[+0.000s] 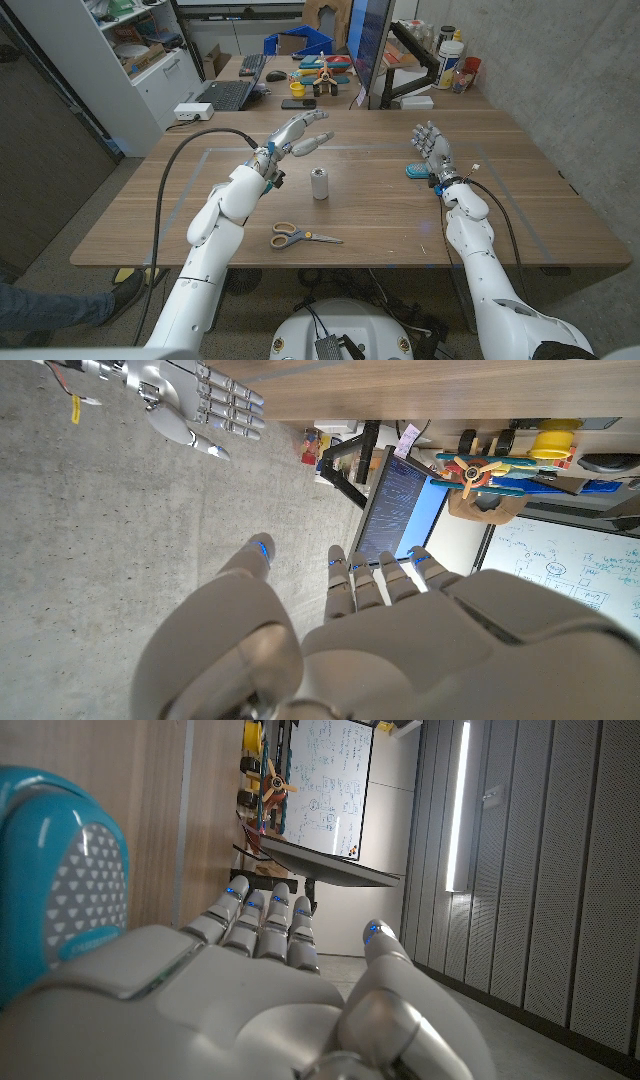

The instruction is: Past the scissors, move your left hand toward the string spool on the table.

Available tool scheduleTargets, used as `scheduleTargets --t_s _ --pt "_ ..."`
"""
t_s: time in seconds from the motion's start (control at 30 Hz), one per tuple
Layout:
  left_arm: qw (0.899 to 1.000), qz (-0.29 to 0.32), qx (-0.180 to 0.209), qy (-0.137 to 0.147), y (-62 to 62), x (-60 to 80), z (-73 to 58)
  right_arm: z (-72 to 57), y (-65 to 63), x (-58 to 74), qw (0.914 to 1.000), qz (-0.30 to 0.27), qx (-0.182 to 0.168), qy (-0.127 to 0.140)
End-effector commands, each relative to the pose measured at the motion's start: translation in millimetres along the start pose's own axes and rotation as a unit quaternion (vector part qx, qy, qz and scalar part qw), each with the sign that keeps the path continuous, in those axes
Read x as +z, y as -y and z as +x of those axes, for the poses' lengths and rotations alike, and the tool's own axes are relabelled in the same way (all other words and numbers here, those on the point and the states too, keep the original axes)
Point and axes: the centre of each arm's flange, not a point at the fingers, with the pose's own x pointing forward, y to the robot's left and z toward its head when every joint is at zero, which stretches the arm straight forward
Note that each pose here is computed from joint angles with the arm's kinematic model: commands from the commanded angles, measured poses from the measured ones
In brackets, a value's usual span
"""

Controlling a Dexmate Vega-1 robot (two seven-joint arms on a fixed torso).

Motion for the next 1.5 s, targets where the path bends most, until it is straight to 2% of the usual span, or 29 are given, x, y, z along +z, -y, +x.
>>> scheduleTargets --t_s 0.03,0.93,1.5 --pt "1.000 0.023 -0.013 -0.002 3.7 1.6 5.5 -0.3 1.1 0.3 1.0000 0.000 -0.004 0.002" --pt "0.998 0.050 -0.046 -0.012 15.0 0.5 2.7 3.1 -2.1 5.4 1.0000 0.001 -0.002 0.009" --pt "0.995 0.074 -0.065 -0.010 21.8 5.6 0.9 5.4 -2.1 6.7 0.9999 0.001 -0.002 0.010"
